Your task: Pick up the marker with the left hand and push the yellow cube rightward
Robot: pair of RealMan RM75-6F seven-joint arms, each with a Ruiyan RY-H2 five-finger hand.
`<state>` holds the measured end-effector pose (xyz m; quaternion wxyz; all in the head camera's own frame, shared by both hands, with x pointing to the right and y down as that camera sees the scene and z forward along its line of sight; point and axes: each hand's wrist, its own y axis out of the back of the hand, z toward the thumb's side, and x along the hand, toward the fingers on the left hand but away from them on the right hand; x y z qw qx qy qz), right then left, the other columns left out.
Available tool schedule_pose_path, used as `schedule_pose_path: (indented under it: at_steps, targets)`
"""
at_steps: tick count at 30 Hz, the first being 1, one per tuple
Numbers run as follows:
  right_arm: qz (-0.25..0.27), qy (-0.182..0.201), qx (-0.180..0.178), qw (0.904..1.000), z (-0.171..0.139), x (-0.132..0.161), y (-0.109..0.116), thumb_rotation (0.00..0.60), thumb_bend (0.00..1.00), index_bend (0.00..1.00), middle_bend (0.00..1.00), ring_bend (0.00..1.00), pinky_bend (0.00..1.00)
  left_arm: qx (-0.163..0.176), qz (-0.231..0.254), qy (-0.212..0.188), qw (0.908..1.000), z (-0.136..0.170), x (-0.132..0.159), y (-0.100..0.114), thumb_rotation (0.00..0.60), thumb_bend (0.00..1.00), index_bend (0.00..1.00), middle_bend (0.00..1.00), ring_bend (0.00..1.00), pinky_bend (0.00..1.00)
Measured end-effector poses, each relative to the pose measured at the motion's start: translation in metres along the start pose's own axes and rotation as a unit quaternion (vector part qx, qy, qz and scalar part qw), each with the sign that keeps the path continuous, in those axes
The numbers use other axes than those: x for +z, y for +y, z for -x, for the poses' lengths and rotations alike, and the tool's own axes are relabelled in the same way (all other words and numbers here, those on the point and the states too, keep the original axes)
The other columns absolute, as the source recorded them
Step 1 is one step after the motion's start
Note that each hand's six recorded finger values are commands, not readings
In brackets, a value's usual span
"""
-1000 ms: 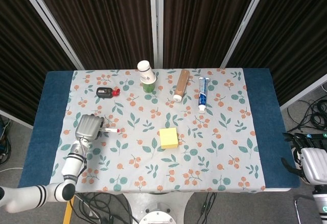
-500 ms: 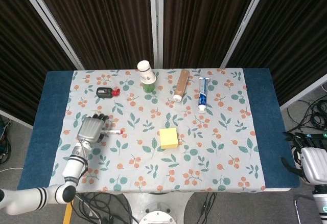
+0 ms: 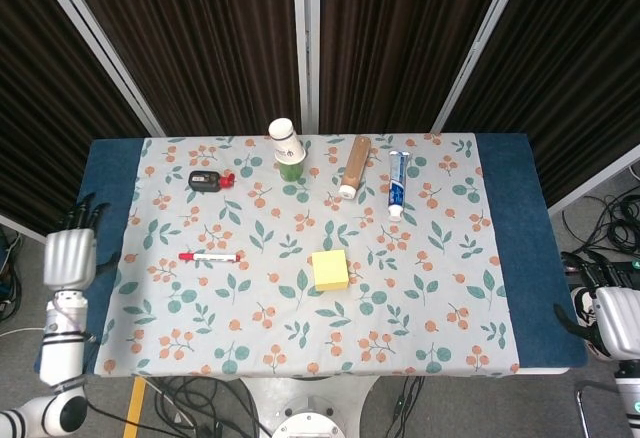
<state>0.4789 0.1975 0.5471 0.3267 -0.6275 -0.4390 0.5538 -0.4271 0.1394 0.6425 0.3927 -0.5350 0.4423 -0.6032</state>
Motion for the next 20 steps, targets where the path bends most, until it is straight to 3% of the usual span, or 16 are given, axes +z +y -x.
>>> schedule_pose_path:
  at_steps: [4,8,20]
  targets:
    - [0.01,0.0,-0.012,0.9999,-0.002,0.0,-0.003,0.6,0.21,0.11,0.21,0.05,0.14,0.016,-0.017,0.004,0.9997,0.04,-0.024,0.006,0.6,0.22,0.24,0.19,0.16,0.26]
    - [0.015,0.002,-0.021,0.9997,-0.005,0.0,-0.006,0.6,0.21,0.08,0.18,0.03,0.12,0.007,-0.031,-0.009,0.9995,0.068,-0.031,0.007,0.6,0.21,0.24,0.19,0.16,0.25]
    - [0.031,0.004,-0.032,0.999,-0.01,-0.007,-0.012,0.6,0.2,0.08,0.18,0.03,0.1,-0.023,-0.042,-0.045,0.9978,0.087,-0.024,0.02,0.6,0.22,0.24,0.19,0.16,0.23]
